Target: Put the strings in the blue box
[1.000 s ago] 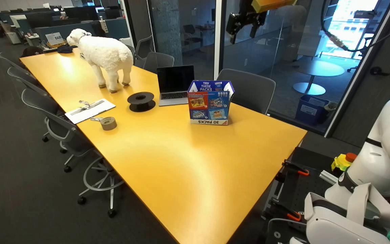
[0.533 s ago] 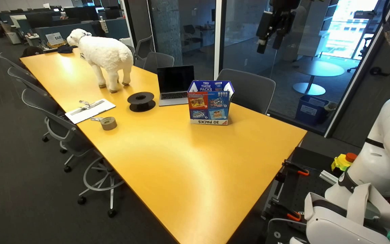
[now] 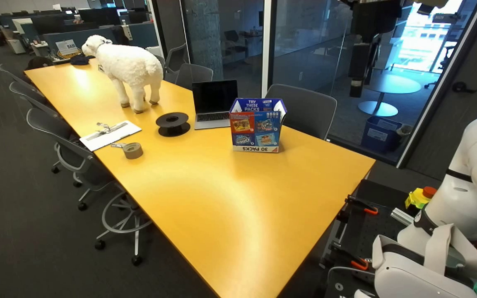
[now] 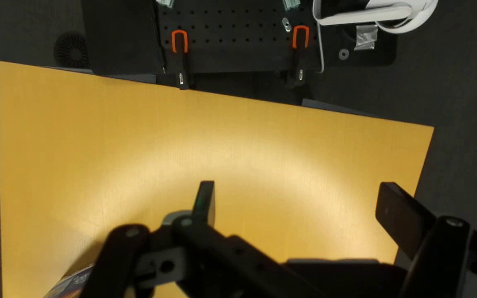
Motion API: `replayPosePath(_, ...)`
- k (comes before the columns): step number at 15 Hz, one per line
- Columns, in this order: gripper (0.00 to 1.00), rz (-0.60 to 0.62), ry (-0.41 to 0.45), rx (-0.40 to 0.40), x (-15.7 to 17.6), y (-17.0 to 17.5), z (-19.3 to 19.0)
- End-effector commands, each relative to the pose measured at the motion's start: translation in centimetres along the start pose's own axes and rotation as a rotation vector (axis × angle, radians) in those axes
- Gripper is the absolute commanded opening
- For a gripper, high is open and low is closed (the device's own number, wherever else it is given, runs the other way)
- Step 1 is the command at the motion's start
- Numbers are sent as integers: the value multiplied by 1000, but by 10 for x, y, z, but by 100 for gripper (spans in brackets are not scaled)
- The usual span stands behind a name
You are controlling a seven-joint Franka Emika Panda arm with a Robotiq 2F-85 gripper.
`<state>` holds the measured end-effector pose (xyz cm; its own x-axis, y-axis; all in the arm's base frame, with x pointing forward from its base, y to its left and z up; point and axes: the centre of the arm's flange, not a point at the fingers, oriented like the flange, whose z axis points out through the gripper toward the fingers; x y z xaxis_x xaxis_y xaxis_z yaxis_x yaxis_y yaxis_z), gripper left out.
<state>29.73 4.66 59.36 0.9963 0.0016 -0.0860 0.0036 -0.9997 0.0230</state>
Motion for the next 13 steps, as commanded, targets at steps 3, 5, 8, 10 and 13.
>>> replayPosePath(3,100,-23,-13,-13,-22,4,-1)
replayPosePath(5,100,-18,-21,-9,-13,0,0)
replayPosePath(8,100,-17,-23,-10,-15,1,1)
replayPosePath(10,100,-17,-25,-10,-15,1,2)
replayPosePath(13,100,-17,-25,-10,-15,1,3)
